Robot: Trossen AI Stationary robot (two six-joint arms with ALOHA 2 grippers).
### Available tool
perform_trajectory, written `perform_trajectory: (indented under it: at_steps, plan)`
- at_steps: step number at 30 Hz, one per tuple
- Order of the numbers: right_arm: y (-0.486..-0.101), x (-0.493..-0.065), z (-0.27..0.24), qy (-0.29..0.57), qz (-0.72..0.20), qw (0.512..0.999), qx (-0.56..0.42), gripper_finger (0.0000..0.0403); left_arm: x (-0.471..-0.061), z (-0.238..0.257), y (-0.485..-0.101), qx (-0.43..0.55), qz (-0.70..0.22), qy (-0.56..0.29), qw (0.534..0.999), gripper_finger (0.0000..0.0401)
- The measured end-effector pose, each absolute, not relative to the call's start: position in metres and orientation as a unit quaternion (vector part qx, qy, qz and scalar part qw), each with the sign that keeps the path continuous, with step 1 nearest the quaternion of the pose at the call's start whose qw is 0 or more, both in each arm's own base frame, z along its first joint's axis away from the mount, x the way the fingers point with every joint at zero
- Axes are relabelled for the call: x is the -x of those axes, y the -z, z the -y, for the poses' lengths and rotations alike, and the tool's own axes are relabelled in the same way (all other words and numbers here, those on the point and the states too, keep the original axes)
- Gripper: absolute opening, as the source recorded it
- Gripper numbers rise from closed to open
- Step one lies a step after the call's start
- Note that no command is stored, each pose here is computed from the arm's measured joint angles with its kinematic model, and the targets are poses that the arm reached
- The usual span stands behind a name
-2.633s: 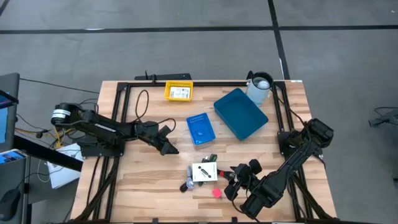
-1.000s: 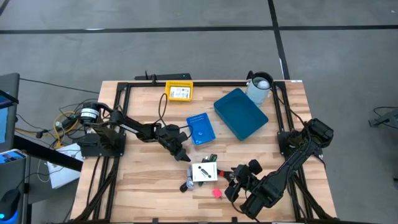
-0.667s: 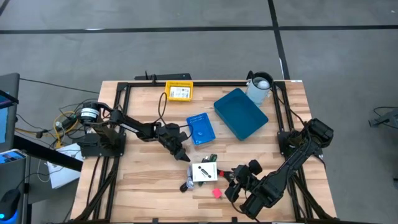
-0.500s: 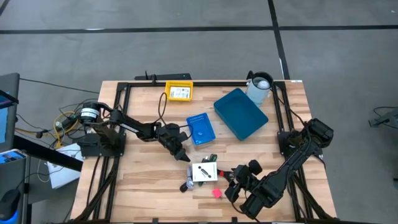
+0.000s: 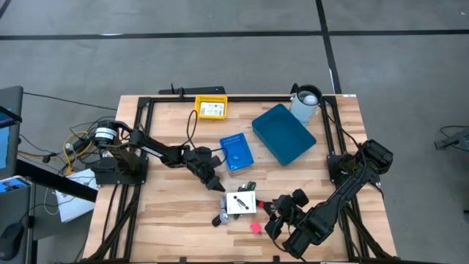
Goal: Pick and place items into bin
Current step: Put the white card reader box into the yellow bin
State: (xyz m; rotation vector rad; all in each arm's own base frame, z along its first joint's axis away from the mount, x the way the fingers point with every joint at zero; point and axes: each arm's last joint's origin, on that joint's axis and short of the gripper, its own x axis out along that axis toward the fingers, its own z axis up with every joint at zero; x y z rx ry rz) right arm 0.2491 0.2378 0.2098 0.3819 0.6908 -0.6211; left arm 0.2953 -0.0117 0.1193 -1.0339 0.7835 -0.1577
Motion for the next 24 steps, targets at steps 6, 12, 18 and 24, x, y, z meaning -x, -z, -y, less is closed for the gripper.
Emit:
perform_trajectory:
  at_steps: [6,12,18,24]
  plan:
    - [-0.209,-0.250,-0.239,0.292,-0.339,0.873,-0.193,0.0214,-0.296,0.014,-0.120,0.483,-0.357,0.064,0.797,0.0290]
    - [-0.209,-0.250,-0.240,0.285,-0.350,0.869,-0.202,0.0214,-0.297,0.017,-0.121,0.479,-0.348,0.063,0.803,0.0293]
    - [-0.209,-0.250,-0.241,0.283,-0.354,0.867,-0.207,0.0214,-0.297,0.018,-0.121,0.478,-0.349,0.063,0.804,0.0293]
    - [-0.209,-0.250,-0.241,0.280,-0.353,0.869,-0.204,0.0214,-0.304,0.019,-0.106,0.511,-0.353,0.081,0.780,0.0293]
